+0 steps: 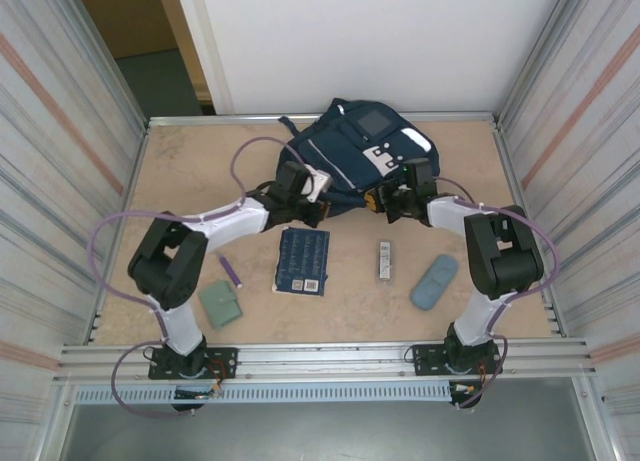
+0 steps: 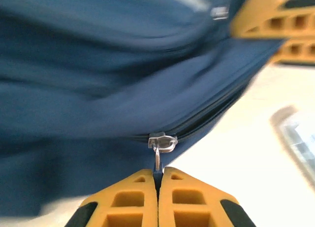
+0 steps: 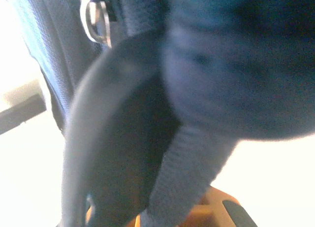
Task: Pack the student bag
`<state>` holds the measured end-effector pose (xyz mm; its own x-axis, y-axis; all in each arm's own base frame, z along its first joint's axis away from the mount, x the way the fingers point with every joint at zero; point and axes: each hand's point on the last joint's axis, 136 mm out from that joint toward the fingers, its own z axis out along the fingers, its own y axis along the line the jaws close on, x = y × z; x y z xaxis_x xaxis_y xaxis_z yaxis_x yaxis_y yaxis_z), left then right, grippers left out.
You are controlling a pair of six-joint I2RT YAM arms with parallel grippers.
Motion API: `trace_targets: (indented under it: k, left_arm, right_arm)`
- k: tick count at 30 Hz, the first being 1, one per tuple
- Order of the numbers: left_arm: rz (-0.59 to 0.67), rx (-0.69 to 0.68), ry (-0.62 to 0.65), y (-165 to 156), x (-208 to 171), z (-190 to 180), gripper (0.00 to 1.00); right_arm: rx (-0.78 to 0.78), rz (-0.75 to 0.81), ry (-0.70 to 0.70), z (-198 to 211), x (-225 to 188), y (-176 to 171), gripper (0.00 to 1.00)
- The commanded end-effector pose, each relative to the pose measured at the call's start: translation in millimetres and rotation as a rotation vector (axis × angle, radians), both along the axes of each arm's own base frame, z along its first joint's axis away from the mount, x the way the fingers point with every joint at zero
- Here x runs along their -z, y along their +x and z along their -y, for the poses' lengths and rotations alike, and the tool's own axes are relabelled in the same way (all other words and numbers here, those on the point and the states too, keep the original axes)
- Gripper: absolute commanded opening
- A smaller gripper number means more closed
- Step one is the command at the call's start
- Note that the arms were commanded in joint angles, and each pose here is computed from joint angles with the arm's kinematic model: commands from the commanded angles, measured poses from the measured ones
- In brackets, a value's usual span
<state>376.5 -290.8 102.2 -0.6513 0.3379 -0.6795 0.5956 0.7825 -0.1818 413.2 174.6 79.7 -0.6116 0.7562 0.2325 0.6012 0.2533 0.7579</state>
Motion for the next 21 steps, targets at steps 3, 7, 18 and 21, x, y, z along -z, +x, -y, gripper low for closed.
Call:
trace_targets:
  k: [3,7,18,21]
  left_arm:
    - [0.118,-0.095,0.108,25.5,-20.7,-50.6,0.00]
    - [0.078,-0.092,0.014,26.3,-31.5,-37.1,0.00]
    - [0.067,0.208,-0.123,-32.4,-61.1,83.9,0.00]
    - [0.074,0.254,-0.162,-45.4,-69.3,103.6,0.00]
  right_arm:
    - [0.031,0.035,-0.048,52.2,-1.1,7.7,0.09]
    - [-0.005,0.068,-0.039,54.2,-12.1,10.3,0.37]
    - [0.004,-0.244,-0.215,22.1,-18.3,-67.6,0.70]
    - [0.014,-0.294,-0.211,6.5,-9.9,-84.1,0.70]
